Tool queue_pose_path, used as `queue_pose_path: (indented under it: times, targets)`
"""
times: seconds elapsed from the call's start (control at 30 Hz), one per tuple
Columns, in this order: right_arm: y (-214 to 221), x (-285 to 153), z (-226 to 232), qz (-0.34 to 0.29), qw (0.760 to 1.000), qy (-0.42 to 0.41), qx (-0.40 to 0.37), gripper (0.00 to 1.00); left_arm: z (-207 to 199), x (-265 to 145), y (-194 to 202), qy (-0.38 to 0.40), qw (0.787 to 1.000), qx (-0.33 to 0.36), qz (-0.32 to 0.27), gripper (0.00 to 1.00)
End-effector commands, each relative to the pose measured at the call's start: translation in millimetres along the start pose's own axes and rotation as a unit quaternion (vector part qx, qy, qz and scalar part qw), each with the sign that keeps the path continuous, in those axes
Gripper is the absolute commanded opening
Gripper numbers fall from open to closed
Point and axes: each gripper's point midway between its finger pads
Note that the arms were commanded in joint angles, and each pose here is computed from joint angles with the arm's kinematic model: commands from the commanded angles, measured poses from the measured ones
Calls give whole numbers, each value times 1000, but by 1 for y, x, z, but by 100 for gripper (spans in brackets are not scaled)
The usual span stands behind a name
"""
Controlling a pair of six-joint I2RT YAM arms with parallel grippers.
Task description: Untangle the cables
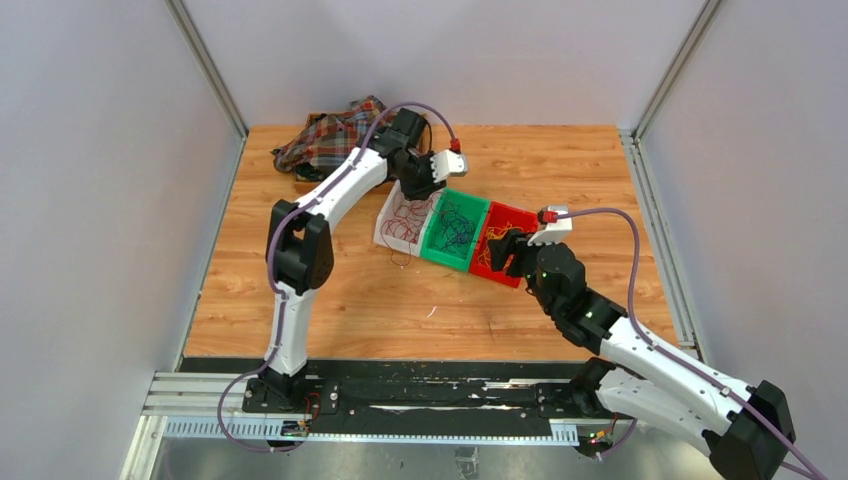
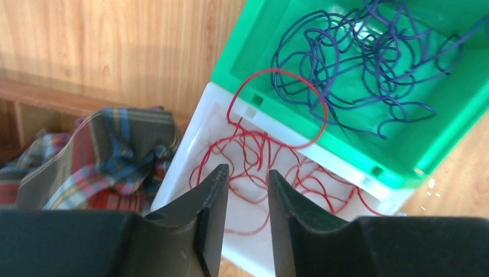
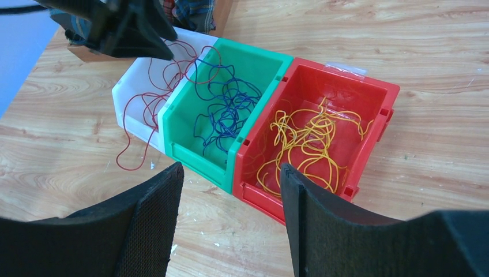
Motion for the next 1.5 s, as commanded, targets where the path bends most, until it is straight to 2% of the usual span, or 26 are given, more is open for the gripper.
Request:
queue_pose_path:
  times: [0.0, 0.17, 0.23, 0.3, 0.47, 0.5, 0.57, 0.6, 0.63, 0.8, 0.93, 0.97, 1.07, 1.17, 1.23, 1.33, 1.47]
  targets:
    - [-12, -2, -11, -12, 1000, 19, 7, 62, 7, 30, 16, -6, 999, -30, 31, 31]
    - [-11, -2, -11, -10, 1000, 19, 9, 59, 19, 39, 26, -49, 998, -39, 31, 15]
    - [-13, -2, -11, -12, 1000, 19, 9, 59, 24, 37, 28, -69, 996, -44, 30, 12]
    - [-16, -4, -13, -14, 1000, 20, 8, 59, 26, 27, 24, -78, 995, -54, 28, 13]
    - [-30, -11, -19, -25, 999, 27, -1, 63, 25, -31, -2, -95, 992, -83, -3, 48]
    - [-32, -12, -20, -26, 999, 28, -3, 65, 24, -49, -10, -101, 991, -87, -15, 59]
    - [-36, -14, -27, -27, 999, 44, -8, 72, 19, -79, -17, -106, 989, -98, -32, 88]
    - [-40, -14, -31, -29, 998, 52, -10, 77, 18, -94, -19, -111, 987, -109, -41, 98]
    - [-41, -15, -35, -26, 998, 62, -15, 82, 16, -108, -18, -115, 985, -121, -47, 98]
    - [-52, -14, -67, -15, 989, 137, -43, 84, 17, -178, -5, -151, 966, -193, -83, 98]
    - [-59, -25, -136, -3, 951, 304, -63, 85, 27, -217, 41, -175, 931, -296, -119, 98]
    - [-58, -27, -153, 1, 938, 340, -72, 85, 35, -224, 61, -196, 914, -329, -132, 98]
    - [-40, -23, -193, 31, 908, 404, -104, 84, 39, -224, 115, -245, 878, -373, -172, 98]
    - [-11, -21, -228, 103, 879, 445, -134, 84, 35, -209, 164, -305, 852, -376, -200, 98]
    - [6, -27, -247, 132, 860, 478, -120, 84, 27, -193, 189, -333, 839, -372, -217, 98]
    - [33, -35, -265, 130, 859, 491, -70, 85, 10, -164, 216, -342, 829, -372, -241, 98]
    - [62, -44, -281, 118, 855, 500, -68, 85, 2, -154, 223, -361, 809, -354, -301, 98]
Point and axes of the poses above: each gripper's point midway between its finger pads, its own x axis out along the fingers, its own z axis along the line the jaws close on, y = z × x, and after that the axes turned 14 degrees about -x, right-handed
